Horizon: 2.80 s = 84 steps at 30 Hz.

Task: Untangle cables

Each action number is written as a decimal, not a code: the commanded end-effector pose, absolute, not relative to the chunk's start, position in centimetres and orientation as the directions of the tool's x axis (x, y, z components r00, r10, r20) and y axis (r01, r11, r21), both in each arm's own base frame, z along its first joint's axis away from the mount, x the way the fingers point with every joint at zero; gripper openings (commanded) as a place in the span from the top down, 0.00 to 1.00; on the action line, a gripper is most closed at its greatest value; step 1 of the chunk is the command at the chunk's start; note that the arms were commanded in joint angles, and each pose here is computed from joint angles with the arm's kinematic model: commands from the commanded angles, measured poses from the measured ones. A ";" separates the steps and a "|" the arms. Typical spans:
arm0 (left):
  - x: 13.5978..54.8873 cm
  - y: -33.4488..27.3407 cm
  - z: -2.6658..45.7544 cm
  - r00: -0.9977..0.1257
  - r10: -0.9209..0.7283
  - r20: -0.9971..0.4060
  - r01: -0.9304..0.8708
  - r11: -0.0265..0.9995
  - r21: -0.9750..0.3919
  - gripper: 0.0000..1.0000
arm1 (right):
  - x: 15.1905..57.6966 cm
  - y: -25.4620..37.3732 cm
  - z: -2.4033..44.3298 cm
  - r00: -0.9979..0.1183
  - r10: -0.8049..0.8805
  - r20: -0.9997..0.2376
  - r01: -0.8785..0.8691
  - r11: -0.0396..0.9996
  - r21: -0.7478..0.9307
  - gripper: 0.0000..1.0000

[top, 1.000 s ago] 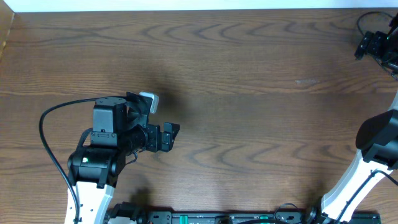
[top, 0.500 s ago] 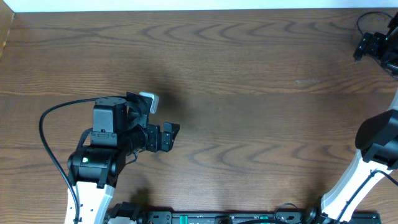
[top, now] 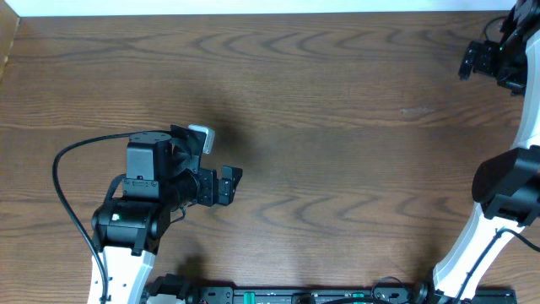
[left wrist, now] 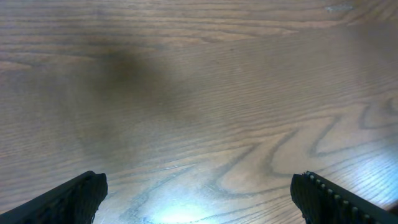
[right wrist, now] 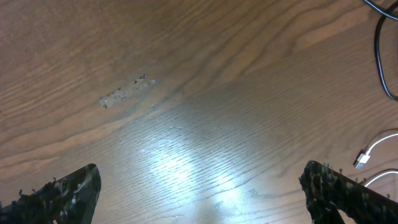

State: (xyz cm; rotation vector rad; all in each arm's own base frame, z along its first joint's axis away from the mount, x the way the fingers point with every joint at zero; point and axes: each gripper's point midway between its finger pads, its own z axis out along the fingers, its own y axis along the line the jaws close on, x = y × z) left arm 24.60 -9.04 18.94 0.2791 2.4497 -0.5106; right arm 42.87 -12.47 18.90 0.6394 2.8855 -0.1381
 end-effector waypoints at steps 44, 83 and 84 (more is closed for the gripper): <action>26.7 -8.3 18.7 -0.769 0.056 -0.636 0.273 0.929 -0.249 0.00 | 55.4 -22.4 2.0 -0.918 0.041 -0.395 0.180 0.930 -0.321 0.01; 27.6 -8.5 16.5 -0.816 0.061 -0.574 0.256 0.930 -0.264 0.01 | 46.5 -38.9 2.2 -0.871 0.286 -0.398 0.451 0.787 -0.421 0.01; 27.6 -8.5 16.5 -0.818 0.062 -0.572 0.255 0.930 -0.265 0.01 | 45.8 -39.6 2.1 -0.867 0.302 -0.396 0.464 0.781 -0.419 0.01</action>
